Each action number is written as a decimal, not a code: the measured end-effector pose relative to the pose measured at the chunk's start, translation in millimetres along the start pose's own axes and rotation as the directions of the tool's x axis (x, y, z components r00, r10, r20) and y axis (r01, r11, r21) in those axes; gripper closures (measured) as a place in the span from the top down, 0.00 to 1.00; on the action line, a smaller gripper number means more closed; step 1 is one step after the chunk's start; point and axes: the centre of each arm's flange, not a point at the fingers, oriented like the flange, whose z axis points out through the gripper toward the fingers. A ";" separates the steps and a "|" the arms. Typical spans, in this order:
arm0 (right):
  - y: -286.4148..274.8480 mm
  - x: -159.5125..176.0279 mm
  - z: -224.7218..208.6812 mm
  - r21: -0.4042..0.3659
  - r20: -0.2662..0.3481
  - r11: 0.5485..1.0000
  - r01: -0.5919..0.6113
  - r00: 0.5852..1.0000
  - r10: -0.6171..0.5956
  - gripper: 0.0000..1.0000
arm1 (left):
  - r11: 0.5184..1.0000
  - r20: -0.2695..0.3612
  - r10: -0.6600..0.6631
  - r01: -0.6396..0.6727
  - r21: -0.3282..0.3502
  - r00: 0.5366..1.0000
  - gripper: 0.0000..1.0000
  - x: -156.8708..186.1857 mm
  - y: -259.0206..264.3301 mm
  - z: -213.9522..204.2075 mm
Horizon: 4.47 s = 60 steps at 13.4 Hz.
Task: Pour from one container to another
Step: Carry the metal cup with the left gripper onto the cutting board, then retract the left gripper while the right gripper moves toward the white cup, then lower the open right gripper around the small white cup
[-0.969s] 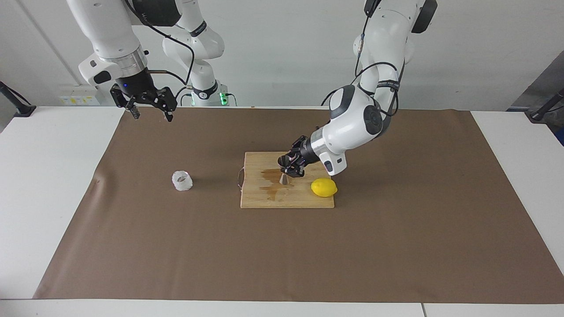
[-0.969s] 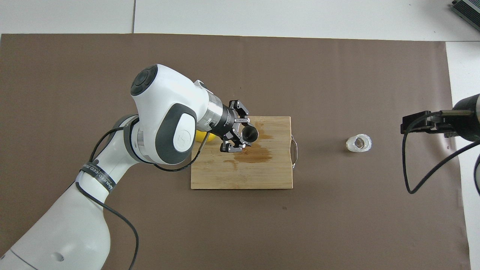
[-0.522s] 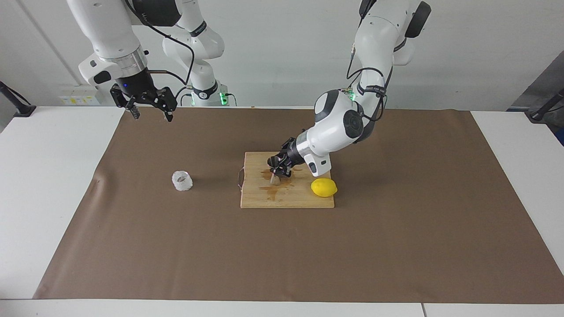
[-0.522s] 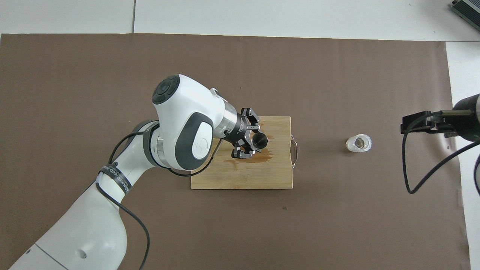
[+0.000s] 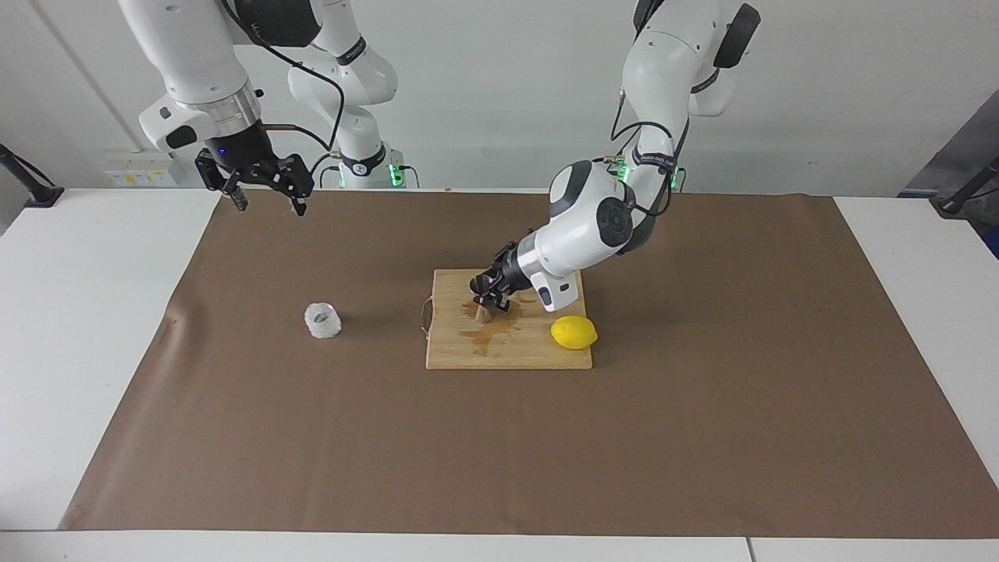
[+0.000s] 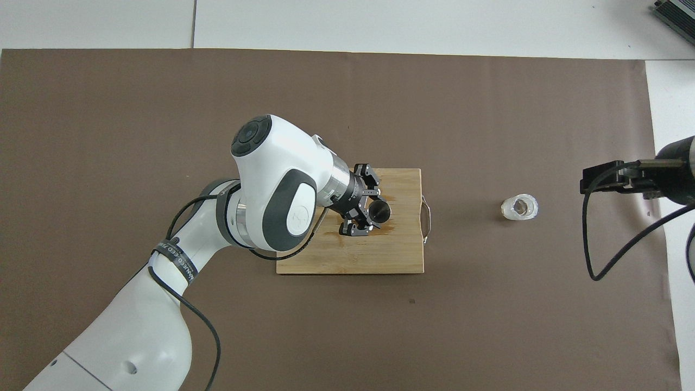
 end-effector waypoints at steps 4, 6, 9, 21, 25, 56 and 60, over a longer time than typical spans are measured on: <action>-4.7 -0.7 0.3 0.000 0.001 1.000 0.015 1.000 -0.015 1.00 | 1.000 -0.027 0.016 -0.016 0.008 1.000 1.00 3.0 1.5 0.8; -5.8 -0.9 0.9 0.000 0.002 0.999 0.042 0.999 -0.042 1.00 | 0.997 -0.086 0.063 -0.059 0.045 0.994 1.00 2.4 0.2 -3.9; -6.1 -1.0 8.8 0.000 0.007 0.991 0.130 0.991 -0.130 1.00 | 0.988 -0.218 0.150 -0.137 0.077 0.964 1.00 1.6 7.3 -39.2; 50.6 -7.6 118.0 0.062 -0.118 0.678 0.733 0.680 -0.724 1.00 | 0.937 -0.465 0.348 -0.314 0.151 0.814 1.00 72.2 -13.2 -242.8; 71.6 -1.3 177.1 0.131 -0.222 0.509 0.851 0.526 -0.821 1.00 | 0.868 -0.416 0.496 -0.428 0.251 0.762 1.00 122.6 -34.2 -302.3; 110.2 -8.2 372.1 0.024 -0.649 0.038 0.999 0.045 -0.760 1.00 | 0.219 -0.227 0.968 -0.799 0.561 0.106 1.00 195.0 -88.3 -389.1; 108.2 -7.6 376.7 0.006 -0.652 0.006 1.000 0.009 -0.758 1.00 | 0.211 -0.244 0.966 -0.798 0.565 0.083 1.00 194.1 -88.6 -390.5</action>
